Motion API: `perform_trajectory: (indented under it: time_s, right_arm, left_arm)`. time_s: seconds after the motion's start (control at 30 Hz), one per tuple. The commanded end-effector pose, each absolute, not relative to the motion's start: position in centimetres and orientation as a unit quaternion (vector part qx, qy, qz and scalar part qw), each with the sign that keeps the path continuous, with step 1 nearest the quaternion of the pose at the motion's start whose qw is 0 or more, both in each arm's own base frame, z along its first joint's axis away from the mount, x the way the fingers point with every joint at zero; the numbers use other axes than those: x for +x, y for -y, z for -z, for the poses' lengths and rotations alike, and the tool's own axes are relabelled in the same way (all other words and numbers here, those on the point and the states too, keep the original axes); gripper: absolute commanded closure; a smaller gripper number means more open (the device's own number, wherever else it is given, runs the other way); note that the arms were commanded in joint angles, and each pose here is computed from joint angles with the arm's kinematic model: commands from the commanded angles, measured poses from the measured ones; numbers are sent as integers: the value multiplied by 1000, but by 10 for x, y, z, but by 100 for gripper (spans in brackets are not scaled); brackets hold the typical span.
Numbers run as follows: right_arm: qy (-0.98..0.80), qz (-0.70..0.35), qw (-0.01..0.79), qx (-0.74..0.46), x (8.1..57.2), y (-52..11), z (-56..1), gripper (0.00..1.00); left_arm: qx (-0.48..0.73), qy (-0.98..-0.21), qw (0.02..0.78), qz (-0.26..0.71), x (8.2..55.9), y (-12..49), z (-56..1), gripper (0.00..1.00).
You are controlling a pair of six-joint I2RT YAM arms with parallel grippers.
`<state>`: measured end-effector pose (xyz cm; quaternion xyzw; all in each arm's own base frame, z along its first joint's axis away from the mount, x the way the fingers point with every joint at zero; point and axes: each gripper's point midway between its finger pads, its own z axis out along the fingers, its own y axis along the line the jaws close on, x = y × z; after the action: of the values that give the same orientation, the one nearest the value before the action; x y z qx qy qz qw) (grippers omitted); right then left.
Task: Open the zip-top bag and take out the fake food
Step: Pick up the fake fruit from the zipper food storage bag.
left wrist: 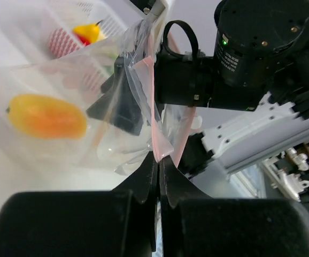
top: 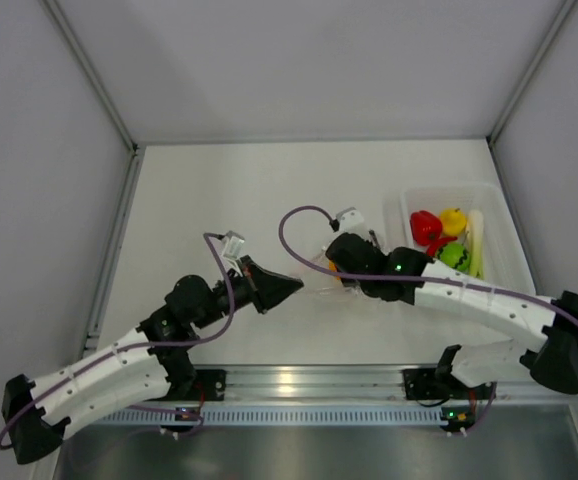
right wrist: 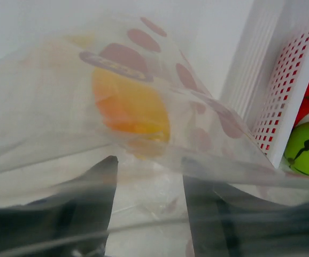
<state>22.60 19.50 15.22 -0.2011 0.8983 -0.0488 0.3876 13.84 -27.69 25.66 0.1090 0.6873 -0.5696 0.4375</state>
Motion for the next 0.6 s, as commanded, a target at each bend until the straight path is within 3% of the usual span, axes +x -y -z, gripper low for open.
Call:
perform_trajectory:
  time_s: [0.0,0.33,0.57]
  right_arm:
    - [-908,113,378,-143,216,-127,-185,47]
    - [-916,118,347,-162,205,-127,-172,48]
    - [-911,234,295,-167,208,-116,-141,45]
  left_arm:
    - [69,-656,473,584,151,270,-292,100]
    - [-18,-731,444,517,181,268,-216,100]
    - [-62,-769,430,469,191,258,-166,100]
